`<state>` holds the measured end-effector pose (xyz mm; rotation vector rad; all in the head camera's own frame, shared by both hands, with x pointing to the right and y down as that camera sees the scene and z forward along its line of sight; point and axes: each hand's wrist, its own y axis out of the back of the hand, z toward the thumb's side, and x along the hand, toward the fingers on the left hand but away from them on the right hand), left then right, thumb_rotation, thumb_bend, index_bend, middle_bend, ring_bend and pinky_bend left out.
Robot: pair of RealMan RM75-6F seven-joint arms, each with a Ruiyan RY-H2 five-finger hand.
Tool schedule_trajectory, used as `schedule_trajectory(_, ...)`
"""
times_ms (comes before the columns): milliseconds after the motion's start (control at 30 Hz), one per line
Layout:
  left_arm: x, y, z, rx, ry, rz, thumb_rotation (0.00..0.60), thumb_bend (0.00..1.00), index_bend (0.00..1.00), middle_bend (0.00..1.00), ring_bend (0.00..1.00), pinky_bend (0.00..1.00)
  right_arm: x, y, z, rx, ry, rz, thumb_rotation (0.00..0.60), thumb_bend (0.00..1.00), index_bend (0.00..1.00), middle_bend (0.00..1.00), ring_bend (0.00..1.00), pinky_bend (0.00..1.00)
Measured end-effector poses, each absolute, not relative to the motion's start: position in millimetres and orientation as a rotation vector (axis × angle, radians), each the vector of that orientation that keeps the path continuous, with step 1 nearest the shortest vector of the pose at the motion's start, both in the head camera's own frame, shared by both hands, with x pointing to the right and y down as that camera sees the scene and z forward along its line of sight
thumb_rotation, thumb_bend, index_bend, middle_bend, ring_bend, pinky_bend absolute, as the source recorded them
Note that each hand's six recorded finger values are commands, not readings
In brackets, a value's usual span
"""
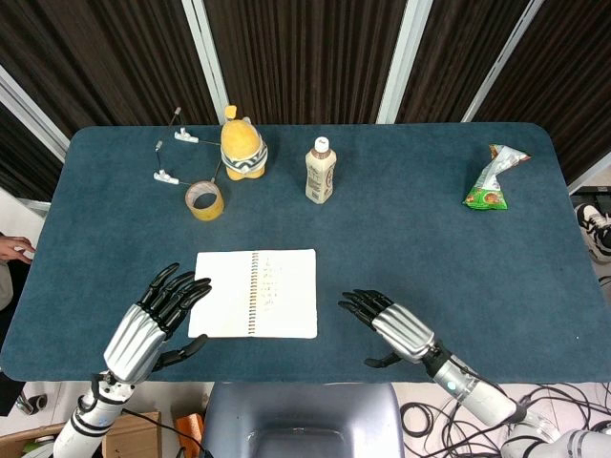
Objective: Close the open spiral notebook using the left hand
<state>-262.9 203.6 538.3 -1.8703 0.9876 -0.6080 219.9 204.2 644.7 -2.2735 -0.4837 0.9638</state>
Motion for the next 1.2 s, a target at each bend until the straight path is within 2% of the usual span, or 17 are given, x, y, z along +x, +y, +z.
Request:
schedule_trajectory(300,-278.4,203.4,553.1,-1.854,0.979,-0.732,0.600,0.26,0.13,0.18,0.14,0.10,239.2,201.1,632.0,-2.223,-0.535,0.976,0.600,0.03,0.05,0.04,0.00,0.12)
schedule_trajectory(533,-311.5,217.3,598.1,-1.844,0.874,-1.031,0.600,0.27,0.15,0.18,0.14,0.10,299.4,198.4,591.0,-2.083,-0.728,1.017,0.600,0.03,0.09,0.06,0.02,0.14)
schedule_trajectory(767,-306.9,240.3,650.0,-1.898,0.655,-1.218,0.600,0.28,0.11,0.17,0.13,0.10,351.0,198.8,546.8,-1.936,-0.872,1.069,0.600,0.03,0.08,0.06,0.02,0.14)
schedule_trajectory(933,-294.9,247.0,678.1,-1.895,0.547,-1.301,0.600,0.29,0.09,0.15,0.11,0.10,348.7,196.1,549.9,-1.945,-0.869,1.074,0.600,0.03,0.08,0.06,0.02,0.14)
schedule_trajectory(1200,-287.6,242.9,703.0,-1.887,0.520,-1.394,0.600,0.29,0.07,0.14,0.10,0.10,337.0,195.0,567.0,-1.973,-0.825,1.082,0.600,0.03,0.08,0.06,0.02,0.14)
